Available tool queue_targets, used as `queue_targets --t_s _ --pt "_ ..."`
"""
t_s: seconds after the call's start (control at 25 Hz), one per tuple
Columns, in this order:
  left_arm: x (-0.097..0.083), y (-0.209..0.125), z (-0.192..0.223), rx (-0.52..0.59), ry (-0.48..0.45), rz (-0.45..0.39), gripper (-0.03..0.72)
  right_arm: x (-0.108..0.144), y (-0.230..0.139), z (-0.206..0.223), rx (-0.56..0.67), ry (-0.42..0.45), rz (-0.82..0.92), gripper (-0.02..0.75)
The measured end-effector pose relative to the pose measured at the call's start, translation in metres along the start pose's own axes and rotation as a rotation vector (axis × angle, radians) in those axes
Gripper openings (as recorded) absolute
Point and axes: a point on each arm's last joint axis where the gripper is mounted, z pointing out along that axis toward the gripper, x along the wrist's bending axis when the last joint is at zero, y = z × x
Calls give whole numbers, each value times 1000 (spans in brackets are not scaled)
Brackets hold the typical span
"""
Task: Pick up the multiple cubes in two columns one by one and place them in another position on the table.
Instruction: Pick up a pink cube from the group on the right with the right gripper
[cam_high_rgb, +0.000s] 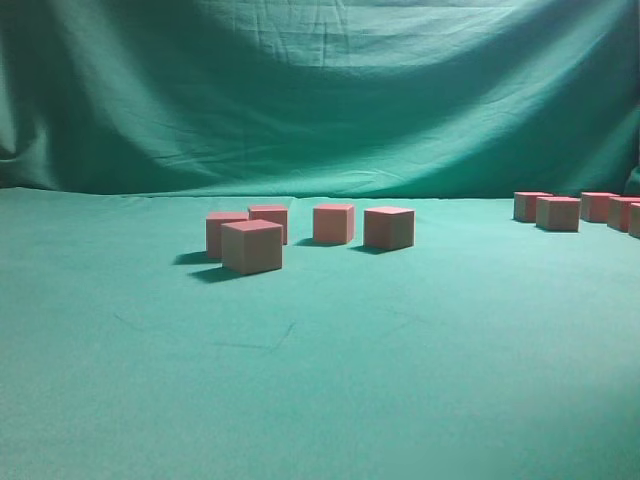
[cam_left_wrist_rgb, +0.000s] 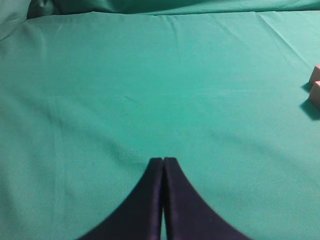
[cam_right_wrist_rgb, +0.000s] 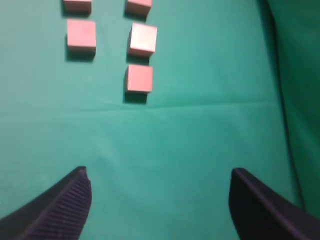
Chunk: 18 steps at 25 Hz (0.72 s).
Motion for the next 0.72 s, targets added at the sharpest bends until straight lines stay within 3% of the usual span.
queue_targets --t_s 0.24,0.72 --pt "0 0 0 0 0 0 0 10 -14 24 44 55 -6 561" --pt "0 0 0 0 0 0 0 15 -19 35 32 72 -34 561"
